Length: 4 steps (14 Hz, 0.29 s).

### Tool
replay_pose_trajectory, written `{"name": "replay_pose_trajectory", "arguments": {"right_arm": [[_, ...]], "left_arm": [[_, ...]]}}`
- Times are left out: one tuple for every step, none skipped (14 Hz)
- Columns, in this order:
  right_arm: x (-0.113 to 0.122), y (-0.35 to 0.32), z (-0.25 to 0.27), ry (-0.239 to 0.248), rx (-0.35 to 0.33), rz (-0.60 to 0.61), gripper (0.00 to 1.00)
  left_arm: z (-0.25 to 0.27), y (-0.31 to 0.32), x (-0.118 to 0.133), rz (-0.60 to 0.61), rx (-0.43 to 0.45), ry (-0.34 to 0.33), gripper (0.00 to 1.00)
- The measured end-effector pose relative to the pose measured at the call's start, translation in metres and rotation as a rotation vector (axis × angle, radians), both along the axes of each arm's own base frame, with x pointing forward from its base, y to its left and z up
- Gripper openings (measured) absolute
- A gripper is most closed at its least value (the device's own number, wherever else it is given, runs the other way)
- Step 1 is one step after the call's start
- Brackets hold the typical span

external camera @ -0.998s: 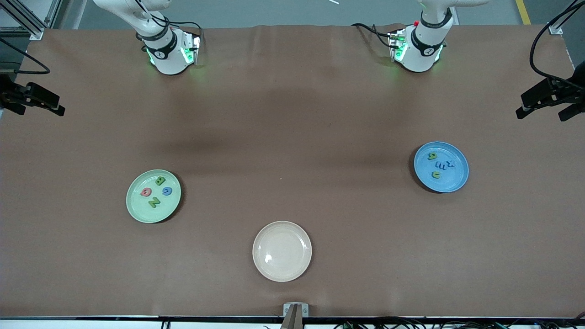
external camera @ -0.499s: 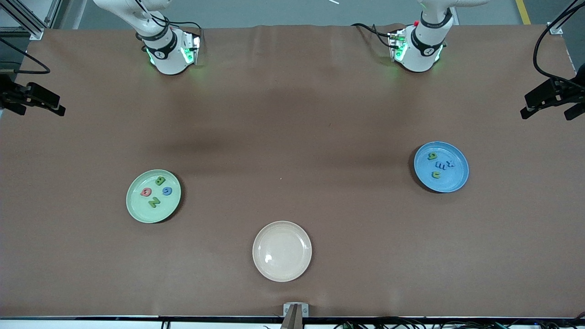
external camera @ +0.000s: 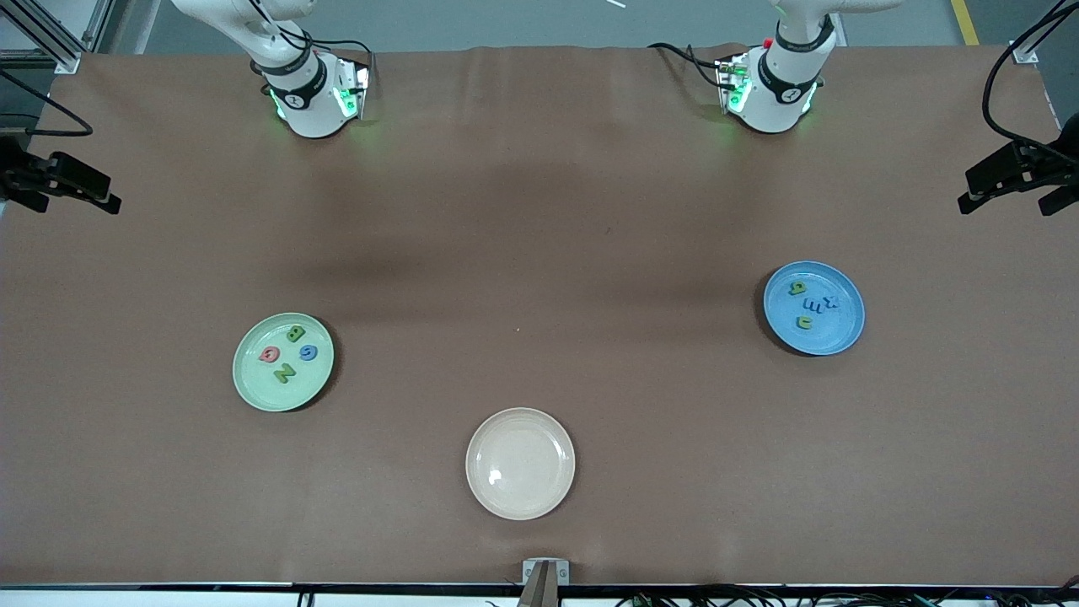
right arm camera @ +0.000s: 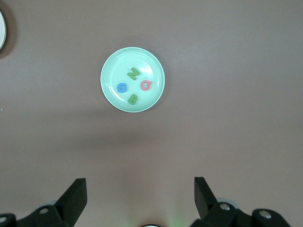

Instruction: Sort upper and lower case letters into plates

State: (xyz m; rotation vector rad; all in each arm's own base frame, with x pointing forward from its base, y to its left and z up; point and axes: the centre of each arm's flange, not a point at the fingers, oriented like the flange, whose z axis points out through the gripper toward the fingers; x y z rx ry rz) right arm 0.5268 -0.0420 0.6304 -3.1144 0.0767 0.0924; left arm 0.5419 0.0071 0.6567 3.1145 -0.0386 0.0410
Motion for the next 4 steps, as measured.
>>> {"name": "replay_pose_trajectory", "arguments": {"right_arm": [[0.0,0.0,-0.0001,0.0,0.0,0.0,1.0],[0.0,0.0001,-0.0003,0.001,0.001,0.0,1.0],[0.0,0.0001,-0.0006,0.001,0.001,0.0,1.0],[-0.0001,0.0001,-0.001,0.002,0.001,0.0,1.0]], "left_arm": [[0.0,0.0,0.0,0.0,0.0,0.0,1.0],[0.0,0.0,0.0,0.0,0.0,0.0,1.0],[0.0,0.0,0.0,0.0,0.0,0.0,1.0],[0.0,0.0,0.0,0.0,0.0,0.0,1.0]]}}
